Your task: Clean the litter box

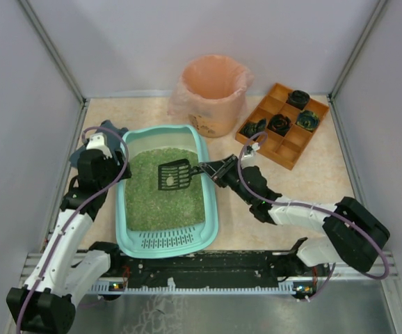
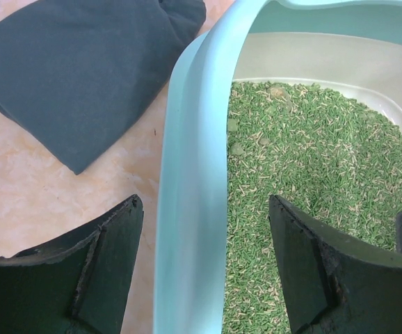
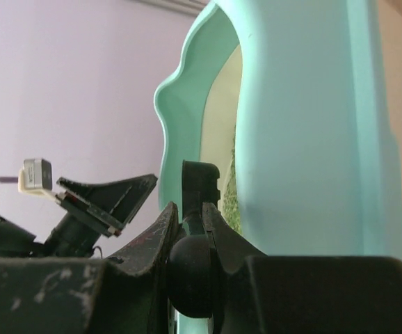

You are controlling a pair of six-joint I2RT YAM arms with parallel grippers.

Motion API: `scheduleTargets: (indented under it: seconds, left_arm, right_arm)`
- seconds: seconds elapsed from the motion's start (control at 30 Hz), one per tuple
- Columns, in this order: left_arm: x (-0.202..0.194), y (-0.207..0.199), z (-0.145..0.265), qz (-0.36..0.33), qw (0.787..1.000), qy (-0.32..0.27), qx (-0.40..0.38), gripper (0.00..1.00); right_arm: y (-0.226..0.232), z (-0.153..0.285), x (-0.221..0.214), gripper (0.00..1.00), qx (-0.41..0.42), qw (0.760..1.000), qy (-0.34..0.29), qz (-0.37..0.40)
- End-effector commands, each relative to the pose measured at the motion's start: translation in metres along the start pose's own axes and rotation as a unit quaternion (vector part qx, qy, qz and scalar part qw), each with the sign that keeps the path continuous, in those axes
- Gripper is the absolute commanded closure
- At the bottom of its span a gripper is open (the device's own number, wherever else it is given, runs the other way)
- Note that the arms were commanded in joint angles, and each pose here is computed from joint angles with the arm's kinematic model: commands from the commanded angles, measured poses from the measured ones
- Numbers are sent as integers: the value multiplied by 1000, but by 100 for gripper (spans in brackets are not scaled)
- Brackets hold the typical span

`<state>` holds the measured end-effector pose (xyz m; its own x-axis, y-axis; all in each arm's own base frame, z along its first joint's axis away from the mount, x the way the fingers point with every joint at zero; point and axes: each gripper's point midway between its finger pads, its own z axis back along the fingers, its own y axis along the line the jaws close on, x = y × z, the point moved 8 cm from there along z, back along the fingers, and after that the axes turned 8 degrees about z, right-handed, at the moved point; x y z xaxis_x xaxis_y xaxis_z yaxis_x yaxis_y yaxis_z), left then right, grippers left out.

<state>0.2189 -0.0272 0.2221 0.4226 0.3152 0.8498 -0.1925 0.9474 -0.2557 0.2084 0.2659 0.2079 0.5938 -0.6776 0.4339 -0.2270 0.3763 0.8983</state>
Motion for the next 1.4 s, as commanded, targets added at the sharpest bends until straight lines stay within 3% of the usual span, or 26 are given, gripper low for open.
scheduleTargets:
  seconds: [0.0, 0.07, 0.13, 0.2, 0.3, 0.37, 0.5, 0.63, 0.77, 0.93, 1.03, 1.37]
  left_arm:
    - [3, -3, 1, -2, 1000, -19, -15, 22]
    - [3, -4, 0, -4, 1000, -17, -18, 22]
    - [2, -3, 0, -3, 1000, -9, -15, 22]
    - [2, -2, 2, 0, 1000, -7, -10, 21]
    - [4, -3, 2, -3, 1000, -22, -17, 21]
    - [5, -4, 1, -3, 1000, -22, -19, 21]
    - [3, -2, 3, 0, 1000, -13, -12, 21]
    - [6, -4, 2, -3, 999, -26, -19, 21]
    - [4, -3, 3, 0, 1000, -10, -10, 21]
    - [8, -2, 5, -3, 999, -36, -16, 21]
    - [6, -1, 5, -2, 1000, -26, -9, 21]
    - [5, 2, 5, 2, 1000, -25, 6, 21]
  right_arm:
    - [44, -6, 4, 100, 79, 997, 8, 8]
    - [46, -9, 3, 100, 84, 996, 15, 21]
    - [19, -3, 16, 100, 38, 999, -21, -8]
    - [20, -1, 23, 100, 46, 998, -37, -30]
    - [50, -11, 1, 100, 78, 997, 16, 16]
    - [43, -13, -6, 100, 65, 997, 26, 32]
    - [18, -2, 17, 100, 40, 998, -26, -35]
    - [51, -11, -5, 100, 74, 996, 35, 28]
    - [14, 0, 25, 100, 19, 999, -38, -30]
    - [45, -18, 6, 100, 59, 997, 31, 26]
    - [30, -15, 26, 100, 36, 999, -9, -7]
    - [94, -48, 114, 100, 29, 997, -65, 42]
